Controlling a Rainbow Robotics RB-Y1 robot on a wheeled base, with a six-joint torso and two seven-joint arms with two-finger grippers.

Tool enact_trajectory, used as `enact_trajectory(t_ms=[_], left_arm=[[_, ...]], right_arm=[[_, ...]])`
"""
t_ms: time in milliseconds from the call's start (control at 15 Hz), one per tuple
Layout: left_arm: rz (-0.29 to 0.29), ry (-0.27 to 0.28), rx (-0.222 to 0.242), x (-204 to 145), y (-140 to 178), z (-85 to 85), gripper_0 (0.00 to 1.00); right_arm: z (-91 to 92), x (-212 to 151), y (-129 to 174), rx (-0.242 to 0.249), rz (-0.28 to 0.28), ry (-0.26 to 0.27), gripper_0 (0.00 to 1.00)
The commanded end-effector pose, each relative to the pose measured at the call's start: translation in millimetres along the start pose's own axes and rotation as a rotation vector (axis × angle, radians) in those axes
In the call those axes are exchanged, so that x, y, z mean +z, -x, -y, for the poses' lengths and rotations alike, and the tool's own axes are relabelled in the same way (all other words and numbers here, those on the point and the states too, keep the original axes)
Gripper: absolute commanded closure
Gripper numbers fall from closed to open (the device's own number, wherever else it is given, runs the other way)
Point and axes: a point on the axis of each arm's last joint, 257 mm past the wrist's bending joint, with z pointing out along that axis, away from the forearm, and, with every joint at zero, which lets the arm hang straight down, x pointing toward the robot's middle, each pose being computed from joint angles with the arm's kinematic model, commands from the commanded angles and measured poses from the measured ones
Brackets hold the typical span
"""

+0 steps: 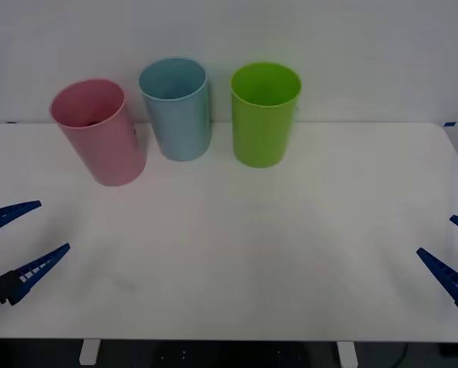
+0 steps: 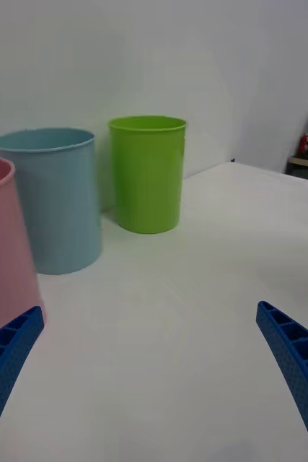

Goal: Grasp the object on the table and drop it into the matching bin: aluminum can to the light blue bin, PET bottle to the pink bin.

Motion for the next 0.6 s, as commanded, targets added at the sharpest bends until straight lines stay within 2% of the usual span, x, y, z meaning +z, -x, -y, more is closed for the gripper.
enact_trajectory(t_ms=[67, 333, 600], left_arm=[[-0.021, -0.01, -0.005, -5, -8, 6.6, 0.0], [-0.063, -0.008, -0.017, -14, -24, 12.5, 0.0], [-0.063, -0.008, -0.017, -14, -24, 12.5, 0.0]], right_arm=[[0.0, 0, 0, 0.0, 0.0, 0.0, 0.0], [0.0, 0, 0, 0.0, 0.0, 0.0, 0.0], [0.0, 0, 0, 0.0, 0.0, 0.0, 0.0]])
